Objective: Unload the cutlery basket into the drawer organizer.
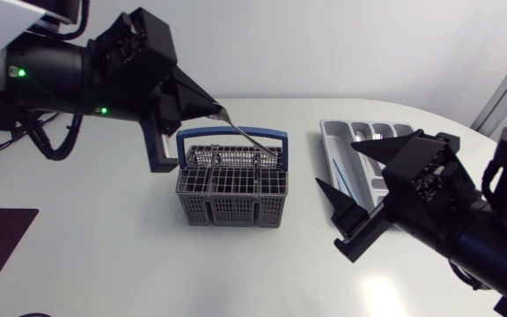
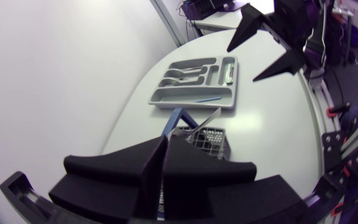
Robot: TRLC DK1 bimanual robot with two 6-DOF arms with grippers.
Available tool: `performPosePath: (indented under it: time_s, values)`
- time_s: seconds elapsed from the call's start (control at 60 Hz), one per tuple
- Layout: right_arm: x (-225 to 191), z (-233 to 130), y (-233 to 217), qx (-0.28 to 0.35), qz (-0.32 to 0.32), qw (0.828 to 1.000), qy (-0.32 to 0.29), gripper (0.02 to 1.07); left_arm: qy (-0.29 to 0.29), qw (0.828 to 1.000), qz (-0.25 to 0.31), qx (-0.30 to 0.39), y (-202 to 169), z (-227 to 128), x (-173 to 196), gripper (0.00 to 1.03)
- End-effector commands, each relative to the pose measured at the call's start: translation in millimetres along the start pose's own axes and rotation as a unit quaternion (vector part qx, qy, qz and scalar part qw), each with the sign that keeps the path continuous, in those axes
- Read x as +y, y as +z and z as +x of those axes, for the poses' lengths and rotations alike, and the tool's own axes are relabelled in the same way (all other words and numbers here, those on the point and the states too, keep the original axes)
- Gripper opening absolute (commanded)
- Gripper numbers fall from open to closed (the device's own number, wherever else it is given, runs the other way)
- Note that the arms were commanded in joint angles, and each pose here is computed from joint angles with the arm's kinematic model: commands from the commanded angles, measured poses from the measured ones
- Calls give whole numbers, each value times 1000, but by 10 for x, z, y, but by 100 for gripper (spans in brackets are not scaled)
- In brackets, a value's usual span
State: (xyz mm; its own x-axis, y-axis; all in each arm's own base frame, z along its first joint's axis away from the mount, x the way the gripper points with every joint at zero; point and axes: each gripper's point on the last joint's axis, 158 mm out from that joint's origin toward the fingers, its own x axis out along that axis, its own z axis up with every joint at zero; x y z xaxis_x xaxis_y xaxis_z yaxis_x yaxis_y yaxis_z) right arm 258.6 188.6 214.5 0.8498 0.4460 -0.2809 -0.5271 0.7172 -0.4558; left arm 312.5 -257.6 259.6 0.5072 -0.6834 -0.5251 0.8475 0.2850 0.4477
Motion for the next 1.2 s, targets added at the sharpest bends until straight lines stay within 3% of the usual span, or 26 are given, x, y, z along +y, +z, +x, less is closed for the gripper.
performPosePath:
  time_s: [0.0,0.183,0.433,0.7,0.933,1.183]
  values:
    - [167,90,-122,11,-36,999,11,90,-34,995,-94,0,71,172,-64,11]
    - [359,260,-59,-5,-86,996,6,87,-92,976,-195,14,113,435,-201,11]
    - [440,421,38,-21,-133,991,-12,80,-136,956,-258,43,117,572,-307,10]
    - [418,534,172,-28,-158,987,-24,64,-151,950,-265,60,84,645,-393,10]
    - [327,626,237,-22,-156,987,-38,61,-163,949,-262,65,96,667,-504,10]
    - [257,670,201,-13,-161,986,-46,45,-162,949,-261,67,107,678,-524,10]
